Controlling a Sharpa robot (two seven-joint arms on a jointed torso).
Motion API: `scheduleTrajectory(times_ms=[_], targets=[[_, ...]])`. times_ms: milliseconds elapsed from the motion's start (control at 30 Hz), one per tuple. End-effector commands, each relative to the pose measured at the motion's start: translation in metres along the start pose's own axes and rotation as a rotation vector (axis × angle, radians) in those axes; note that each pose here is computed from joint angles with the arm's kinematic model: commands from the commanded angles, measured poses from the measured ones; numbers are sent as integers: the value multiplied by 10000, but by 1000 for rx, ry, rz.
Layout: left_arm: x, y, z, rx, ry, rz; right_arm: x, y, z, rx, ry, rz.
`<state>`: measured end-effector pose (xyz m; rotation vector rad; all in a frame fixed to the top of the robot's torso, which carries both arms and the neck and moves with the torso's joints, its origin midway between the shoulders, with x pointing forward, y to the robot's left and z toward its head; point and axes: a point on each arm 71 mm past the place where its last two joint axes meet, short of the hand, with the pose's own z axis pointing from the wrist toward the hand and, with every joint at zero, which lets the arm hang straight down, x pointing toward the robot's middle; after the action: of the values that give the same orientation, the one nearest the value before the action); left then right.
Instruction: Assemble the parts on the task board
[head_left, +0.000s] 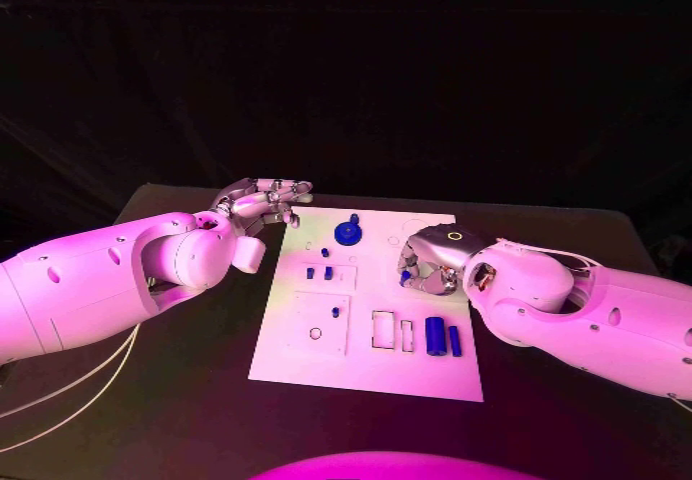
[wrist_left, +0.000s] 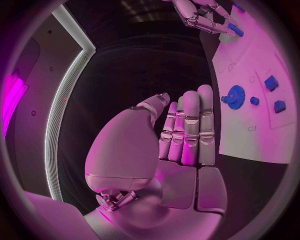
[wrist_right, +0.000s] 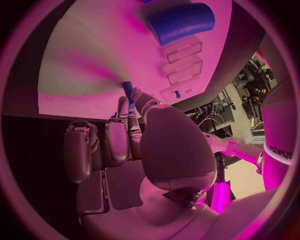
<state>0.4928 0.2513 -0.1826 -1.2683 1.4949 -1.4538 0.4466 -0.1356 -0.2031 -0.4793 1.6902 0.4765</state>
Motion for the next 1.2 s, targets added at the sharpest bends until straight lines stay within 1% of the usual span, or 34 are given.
scheduleTrajectory(times_ms=[33, 400, 767, 1200], targets=[[17, -3, 2, 1, 18, -5, 0, -34, -15, 17, 6, -8], [16, 3, 1, -4, 17, -5, 8, -79, -47, 27, 14, 3], [14, 6, -1, -8, 17, -4, -2, -67, -36, 17, -1, 40], [4, 9, -3, -12, 14, -4, -41, -47, -70, 1, -41, 85]])
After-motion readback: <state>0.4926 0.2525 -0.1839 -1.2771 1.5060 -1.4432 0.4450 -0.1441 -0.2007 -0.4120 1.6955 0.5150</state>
